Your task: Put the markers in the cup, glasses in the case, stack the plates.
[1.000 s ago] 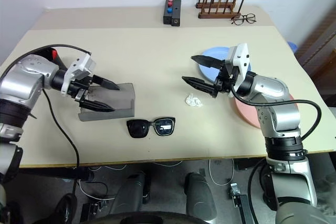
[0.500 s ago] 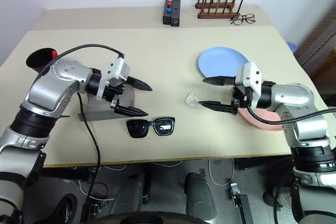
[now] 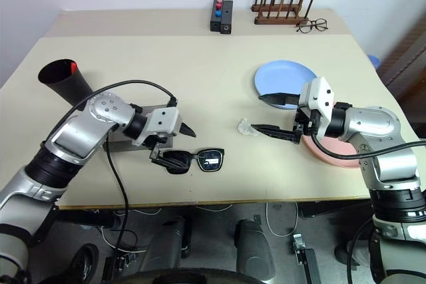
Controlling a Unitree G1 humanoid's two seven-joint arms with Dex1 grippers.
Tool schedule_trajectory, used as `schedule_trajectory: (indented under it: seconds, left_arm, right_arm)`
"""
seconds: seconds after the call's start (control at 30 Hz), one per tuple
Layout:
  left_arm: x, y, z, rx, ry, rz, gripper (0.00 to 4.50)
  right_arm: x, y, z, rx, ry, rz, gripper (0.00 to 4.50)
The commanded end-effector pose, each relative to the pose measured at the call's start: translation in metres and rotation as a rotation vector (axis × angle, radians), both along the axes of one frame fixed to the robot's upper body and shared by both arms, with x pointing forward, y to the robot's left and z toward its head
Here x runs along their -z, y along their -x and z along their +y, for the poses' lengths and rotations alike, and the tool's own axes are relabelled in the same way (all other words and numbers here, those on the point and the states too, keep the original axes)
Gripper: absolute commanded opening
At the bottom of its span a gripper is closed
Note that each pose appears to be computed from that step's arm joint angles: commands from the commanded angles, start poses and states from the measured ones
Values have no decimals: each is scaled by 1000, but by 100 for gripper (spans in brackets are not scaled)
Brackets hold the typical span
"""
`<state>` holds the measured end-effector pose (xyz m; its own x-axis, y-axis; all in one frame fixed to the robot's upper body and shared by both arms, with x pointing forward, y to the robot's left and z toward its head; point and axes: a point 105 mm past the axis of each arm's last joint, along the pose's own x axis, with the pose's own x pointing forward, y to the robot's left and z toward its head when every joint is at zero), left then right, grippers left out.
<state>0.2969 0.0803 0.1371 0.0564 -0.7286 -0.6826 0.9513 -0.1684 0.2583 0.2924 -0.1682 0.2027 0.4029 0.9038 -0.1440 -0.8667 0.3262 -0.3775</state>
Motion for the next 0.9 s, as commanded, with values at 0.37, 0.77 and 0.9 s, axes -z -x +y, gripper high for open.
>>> schedule_trajectory:
  seconds: [0.37, 0.77, 0.9]
  left_arm:
    - [3, -3, -24, 5, -8, -24, 446]
    - [12, -2, -25, 16, -57, -60, 395]
    - [18, 2, -24, 26, -69, -38, 220]
  right_arm:
    - [-12, 0, 2, 6, -23, -54, 341]
    - [-16, -1, 3, 23, -39, -61, 341]
    - [-17, -2, 4, 26, -44, -65, 341]
